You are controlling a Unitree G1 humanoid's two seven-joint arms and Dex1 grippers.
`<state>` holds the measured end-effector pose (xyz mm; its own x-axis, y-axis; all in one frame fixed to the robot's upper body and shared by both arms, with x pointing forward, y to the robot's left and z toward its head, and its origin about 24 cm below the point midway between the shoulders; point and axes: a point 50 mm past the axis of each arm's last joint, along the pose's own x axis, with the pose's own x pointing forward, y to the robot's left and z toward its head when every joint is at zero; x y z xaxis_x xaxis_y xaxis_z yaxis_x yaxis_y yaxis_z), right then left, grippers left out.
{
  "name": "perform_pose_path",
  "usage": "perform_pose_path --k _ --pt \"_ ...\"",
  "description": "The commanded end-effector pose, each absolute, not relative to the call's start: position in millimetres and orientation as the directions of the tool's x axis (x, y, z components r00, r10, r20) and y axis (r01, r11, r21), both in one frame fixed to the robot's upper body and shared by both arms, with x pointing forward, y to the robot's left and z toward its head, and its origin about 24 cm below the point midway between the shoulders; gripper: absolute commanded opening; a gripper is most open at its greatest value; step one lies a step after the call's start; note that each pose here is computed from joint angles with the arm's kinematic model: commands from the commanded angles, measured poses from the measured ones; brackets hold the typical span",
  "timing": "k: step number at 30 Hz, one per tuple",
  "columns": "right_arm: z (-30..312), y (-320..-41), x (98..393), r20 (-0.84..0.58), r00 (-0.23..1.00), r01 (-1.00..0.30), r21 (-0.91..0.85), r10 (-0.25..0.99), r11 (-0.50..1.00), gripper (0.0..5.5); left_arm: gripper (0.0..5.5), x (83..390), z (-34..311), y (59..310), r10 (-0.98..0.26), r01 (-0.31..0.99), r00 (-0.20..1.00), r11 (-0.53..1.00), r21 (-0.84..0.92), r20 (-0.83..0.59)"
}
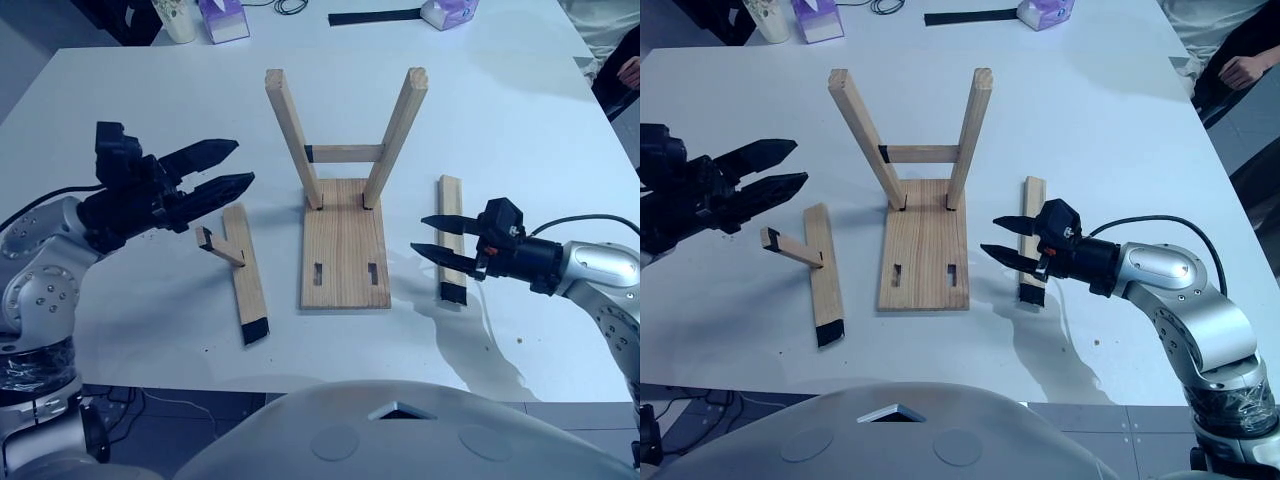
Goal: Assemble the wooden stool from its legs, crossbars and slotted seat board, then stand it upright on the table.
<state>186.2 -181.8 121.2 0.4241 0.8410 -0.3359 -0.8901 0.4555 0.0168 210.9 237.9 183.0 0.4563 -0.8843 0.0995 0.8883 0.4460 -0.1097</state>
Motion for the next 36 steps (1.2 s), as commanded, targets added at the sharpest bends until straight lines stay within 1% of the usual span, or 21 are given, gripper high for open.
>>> perform_pose_path --k 1,3,9,11,13,17,21,22,24,26,29,32,35,36 --pt "123 -181 185 -0.337 0.427 -0.891 0.004 0.839 0.455 2.30 3.15 211 188 237 -0.893 0.895 0.444 0.438 -0.088 0.072" --pt "122 -180 185 -0.340 0.421 -0.893 0.010 0.841 0.451 2.30 3.15 210 173 238 -0.889 0.886 0.456 0.449 -0.112 0.040" --pt "121 -180 189 -0.357 0.393 -0.905 0.012 0.847 0.425 2.30 3.15 196 101 243 -0.860 0.832 0.495 0.510 -0.218 -0.122" --pt "121 -180 190 -0.359 0.387 -0.908 0.012 0.849 0.419 2.30 3.15 194 87 243 -0.851 0.820 0.505 0.525 -0.227 -0.142" --pt "121 -179 190 -0.360 0.383 -0.910 0.012 0.851 0.414 2.30 3.15 197 94 241 -0.850 0.822 0.517 0.525 -0.222 -0.097" --pt "121 -180 187 -0.360 0.390 -0.906 0.013 0.848 0.423 2.30 3.15 205 132 243 -0.855 0.844 0.518 0.507 -0.177 0.019" --pt "121 -180 185 -0.350 0.410 -0.898 0.009 0.842 0.441 2.30 3.15 211 169 244 -0.856 0.859 0.510 0.502 -0.100 0.087" --pt "121 -180 184 -0.347 0.415 -0.895 0.008 0.841 0.445 2.30 3.15 213 178 242 -0.857 0.864 0.504 0.497 -0.085 0.109" --pt "122 -181 184 -0.343 0.424 -0.891 0.005 0.838 0.453 2.30 3.15 210 197 231 -0.880 0.890 0.455 0.453 -0.046 0.135" --pt "122 -182 183 -0.342 0.434 -0.887 0.002 0.834 0.462 2.30 3.15 203 200 216 -0.908 0.913 0.409 0.407 -0.034 0.090" --pt "123 -183 183 -0.343 0.445 -0.881 -0.001 0.827 0.474 2.30 3.15 181 173 195 -0.920 0.916 0.385 0.391 -0.095 -0.068" --pt "122 -183 180 -0.344 0.452 -0.877 0.000 0.823 0.481 2.30 3.15 159 140 192 -0.874 0.885 0.432 0.458 -0.078 -0.224" --pt "120 -183 176 -0.344 0.459 -0.871 0.006 0.819 0.491 2.30 3.15 141 113 200 -0.812 0.833 0.497 0.545 -0.092 -0.307" --pt "120 -183 174 -0.343 0.464 -0.868 0.008 0.817 0.497 2.30 3.15 136 106 201 -0.805 0.830 0.495 0.550 -0.098 -0.327"
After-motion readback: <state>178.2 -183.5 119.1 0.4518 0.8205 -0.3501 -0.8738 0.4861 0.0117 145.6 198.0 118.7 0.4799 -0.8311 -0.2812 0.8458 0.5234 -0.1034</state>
